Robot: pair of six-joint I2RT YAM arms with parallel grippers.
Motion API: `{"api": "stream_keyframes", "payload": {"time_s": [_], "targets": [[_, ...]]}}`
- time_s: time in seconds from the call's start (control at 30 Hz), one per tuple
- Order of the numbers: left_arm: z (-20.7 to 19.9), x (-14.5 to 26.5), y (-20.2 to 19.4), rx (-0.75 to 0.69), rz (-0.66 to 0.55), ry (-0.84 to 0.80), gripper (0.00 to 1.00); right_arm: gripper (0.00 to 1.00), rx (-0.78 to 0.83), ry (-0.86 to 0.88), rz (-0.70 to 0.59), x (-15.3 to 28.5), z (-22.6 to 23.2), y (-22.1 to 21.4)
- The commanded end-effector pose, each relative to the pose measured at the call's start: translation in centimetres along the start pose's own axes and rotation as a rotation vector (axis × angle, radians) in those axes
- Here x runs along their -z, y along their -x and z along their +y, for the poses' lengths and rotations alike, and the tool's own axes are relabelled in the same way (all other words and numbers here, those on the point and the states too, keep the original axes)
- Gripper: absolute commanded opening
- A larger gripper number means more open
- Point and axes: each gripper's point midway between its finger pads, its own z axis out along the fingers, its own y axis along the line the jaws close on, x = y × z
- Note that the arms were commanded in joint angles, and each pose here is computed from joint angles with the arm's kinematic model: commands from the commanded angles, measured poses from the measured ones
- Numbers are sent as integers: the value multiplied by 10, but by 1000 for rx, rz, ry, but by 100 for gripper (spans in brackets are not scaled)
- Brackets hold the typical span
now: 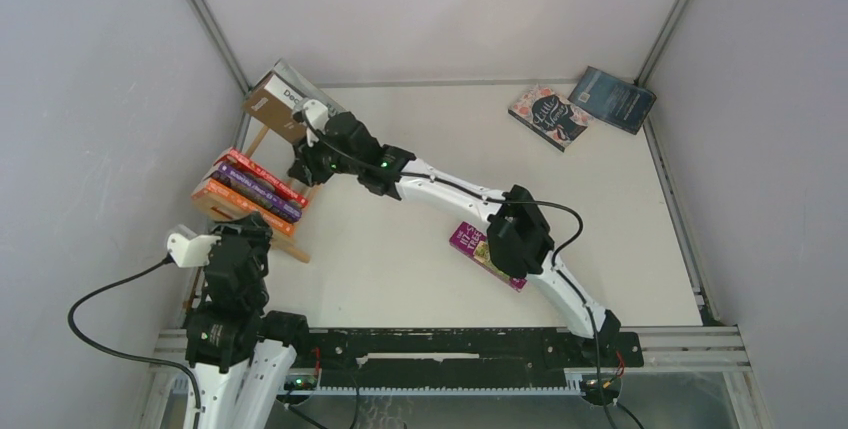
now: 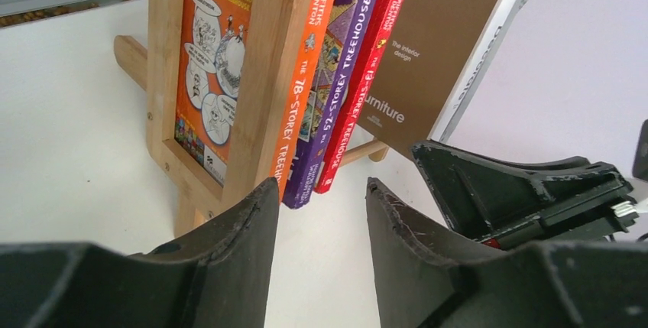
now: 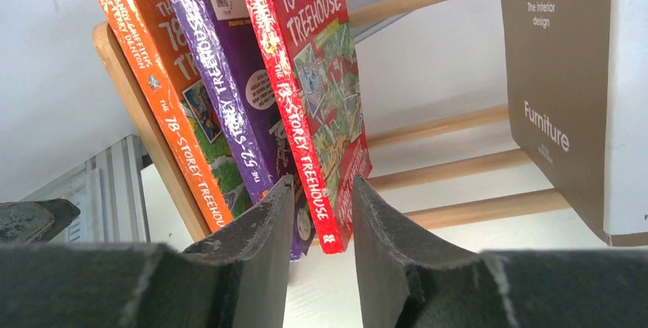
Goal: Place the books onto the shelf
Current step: Place the book on the shelf, then move the shelf to the center of the board.
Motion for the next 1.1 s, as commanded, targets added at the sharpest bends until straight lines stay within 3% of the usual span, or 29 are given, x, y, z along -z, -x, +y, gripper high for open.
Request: {"api": "stream_keyframes", "payload": {"time_s": [0.0,0.17,0.47,0.77,0.93,1.07], "targets": [[-11,11,13,25,-6,-37,49,41,44,6,-94,30,14,54],[-21,10,3,-4,54,-63,36,43,25,-52,-105,58,7,57],[-15,-1,-22,172,100,-44,37,49,-53,-184,-24,108,-23,40],[-62,1,-55,91,230,-175,38,56,-364,-562,-73,222,-134,10],[-81,10,-70,20,248,-176,40,58,-376,-557,-29,235,-141,6],[-88,12,-65,4,228,-168,42,61,-412,-454,21,218,-117,1]]}}
